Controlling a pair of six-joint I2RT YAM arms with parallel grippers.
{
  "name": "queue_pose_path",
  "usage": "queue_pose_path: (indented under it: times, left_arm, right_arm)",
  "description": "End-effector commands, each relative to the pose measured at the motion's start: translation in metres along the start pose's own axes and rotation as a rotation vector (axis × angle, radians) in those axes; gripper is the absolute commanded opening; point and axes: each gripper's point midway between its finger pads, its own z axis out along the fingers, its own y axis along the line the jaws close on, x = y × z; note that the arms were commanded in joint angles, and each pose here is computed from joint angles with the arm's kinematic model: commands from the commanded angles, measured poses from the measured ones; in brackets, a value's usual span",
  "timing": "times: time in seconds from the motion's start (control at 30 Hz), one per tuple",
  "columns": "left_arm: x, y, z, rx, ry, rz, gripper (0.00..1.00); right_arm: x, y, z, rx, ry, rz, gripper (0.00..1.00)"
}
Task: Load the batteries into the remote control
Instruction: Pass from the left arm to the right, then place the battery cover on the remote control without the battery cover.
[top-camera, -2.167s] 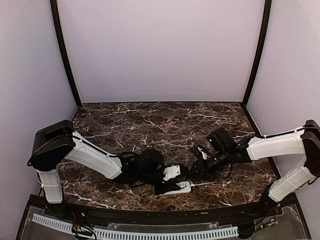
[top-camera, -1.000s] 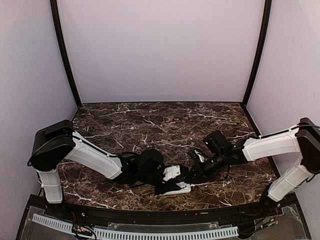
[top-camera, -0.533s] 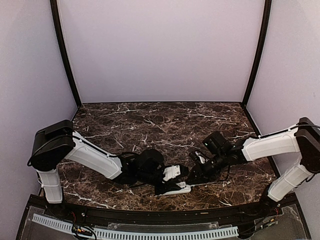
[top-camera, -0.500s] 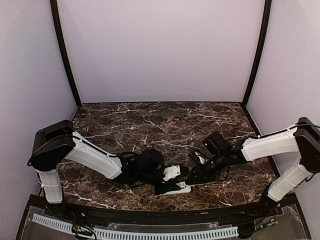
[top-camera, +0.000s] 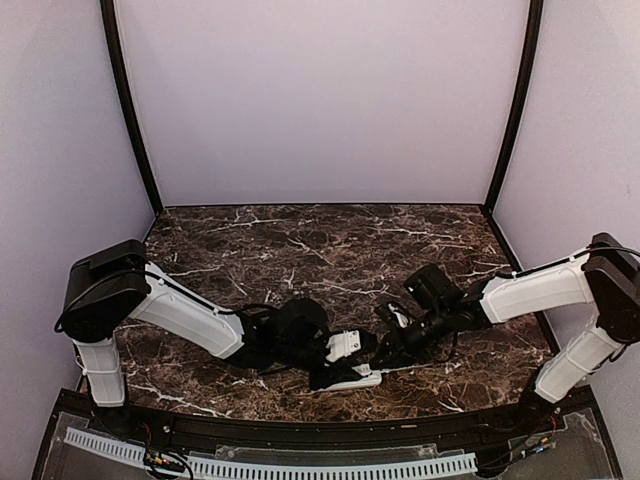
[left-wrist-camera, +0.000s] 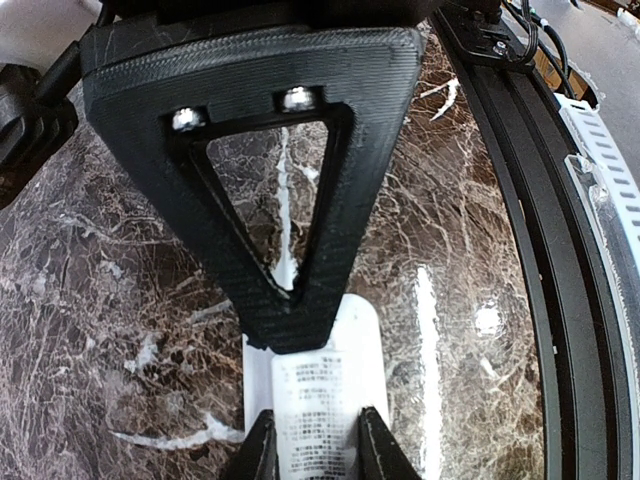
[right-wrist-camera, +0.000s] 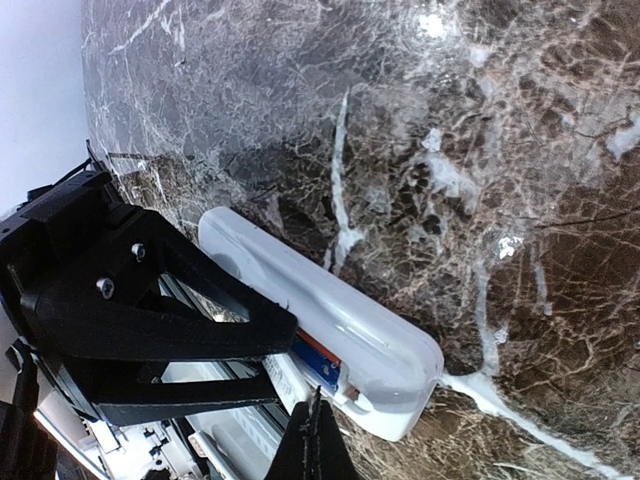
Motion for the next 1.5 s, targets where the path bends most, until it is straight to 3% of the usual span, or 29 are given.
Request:
queue_pose_path:
  times: [0.0, 0.83, 1.07, 1.47]
  left_arm:
    - [0.026, -0.007, -0.001, 0.017, 0.100, -0.014, 0.13]
    - [0.033, -0.009, 0.002, 0.033, 0.128, -0.014, 0.35]
    - [0.029, -0.010, 0.001, 0.040, 0.122, -0.011, 0.42]
    - [0.031, -0.009, 0.000, 0.034, 0.127, -0.002, 0.44]
  right_arm:
    - [0.003, 0.004, 0.008, -0.042, 0.015, -0.014, 0.00]
    - [0.003, -0.012, 0.014, -0.004, -0.002, 0.003, 0.00]
    - [0.002, -0.012, 0.011, 0.026, -0.010, -0.004, 0.05]
    - [-0.005, -0.004, 0.001, 0.073, -0.028, -0.037, 0.15]
